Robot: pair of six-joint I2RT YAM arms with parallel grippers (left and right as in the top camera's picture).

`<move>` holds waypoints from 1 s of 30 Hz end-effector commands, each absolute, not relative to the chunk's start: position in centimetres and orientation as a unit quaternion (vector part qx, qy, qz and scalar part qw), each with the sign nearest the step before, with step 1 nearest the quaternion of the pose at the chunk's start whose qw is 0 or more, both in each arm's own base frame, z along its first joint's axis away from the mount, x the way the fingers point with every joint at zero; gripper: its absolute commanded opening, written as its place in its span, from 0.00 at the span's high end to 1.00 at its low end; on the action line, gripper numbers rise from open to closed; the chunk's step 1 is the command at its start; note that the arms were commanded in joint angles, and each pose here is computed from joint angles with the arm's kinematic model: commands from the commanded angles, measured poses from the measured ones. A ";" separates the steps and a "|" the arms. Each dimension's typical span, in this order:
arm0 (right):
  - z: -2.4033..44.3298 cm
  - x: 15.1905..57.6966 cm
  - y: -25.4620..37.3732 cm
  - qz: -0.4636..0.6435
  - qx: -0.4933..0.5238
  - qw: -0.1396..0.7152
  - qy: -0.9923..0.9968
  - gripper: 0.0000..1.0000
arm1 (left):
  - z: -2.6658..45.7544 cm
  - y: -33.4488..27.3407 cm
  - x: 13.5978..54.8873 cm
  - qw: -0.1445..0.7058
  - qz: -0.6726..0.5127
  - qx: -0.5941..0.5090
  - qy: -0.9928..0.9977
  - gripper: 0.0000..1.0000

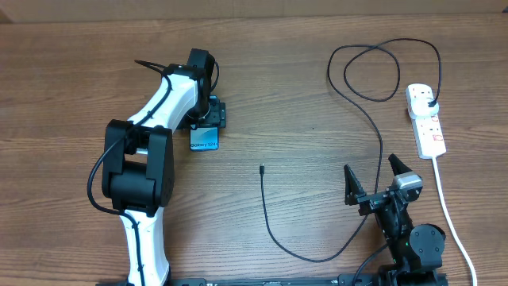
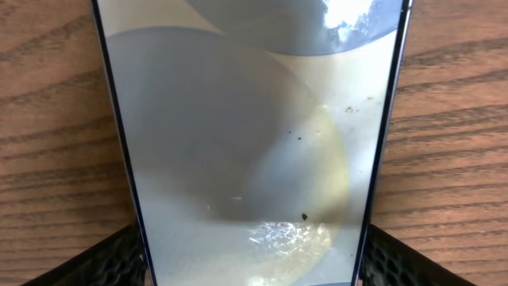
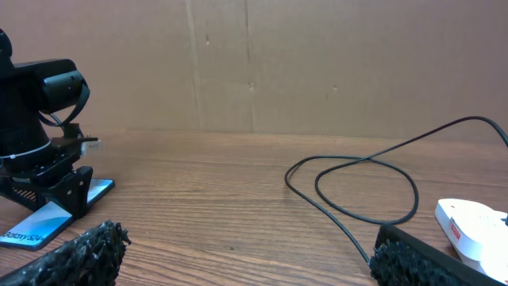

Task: Plug charger to phone and switch on socket
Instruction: 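Grasp the phone's top edge with the left gripper and lift it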

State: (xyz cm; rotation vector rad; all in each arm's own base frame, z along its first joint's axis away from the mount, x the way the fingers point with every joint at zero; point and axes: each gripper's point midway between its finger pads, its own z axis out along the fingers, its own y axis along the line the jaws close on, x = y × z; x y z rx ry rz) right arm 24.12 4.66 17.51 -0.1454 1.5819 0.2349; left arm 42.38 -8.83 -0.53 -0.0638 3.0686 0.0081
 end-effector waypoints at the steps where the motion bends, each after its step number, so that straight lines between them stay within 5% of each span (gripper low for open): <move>1: 17.3 24.2 4.5 0.104 -0.060 0.695 0.709 0.00 | -7.6 -9.4 38.4 -0.059 -0.022 -0.021 0.998 0.25; 15: 17.3 24.2 4.5 0.104 -0.060 0.695 0.709 0.00 | -2.1 -11.4 41.5 -0.017 -0.081 -0.022 0.996 0.33; 24: 17.3 24.2 4.5 0.105 -0.060 0.695 0.708 0.00 | 7.4 -13.7 41.9 0.042 -0.164 -0.002 0.986 0.31; 30: 17.3 24.1 5.0 0.176 -0.005 0.681 0.710 0.00 | 16.0 -17.3 40.5 0.081 -0.336 0.047 0.937 0.30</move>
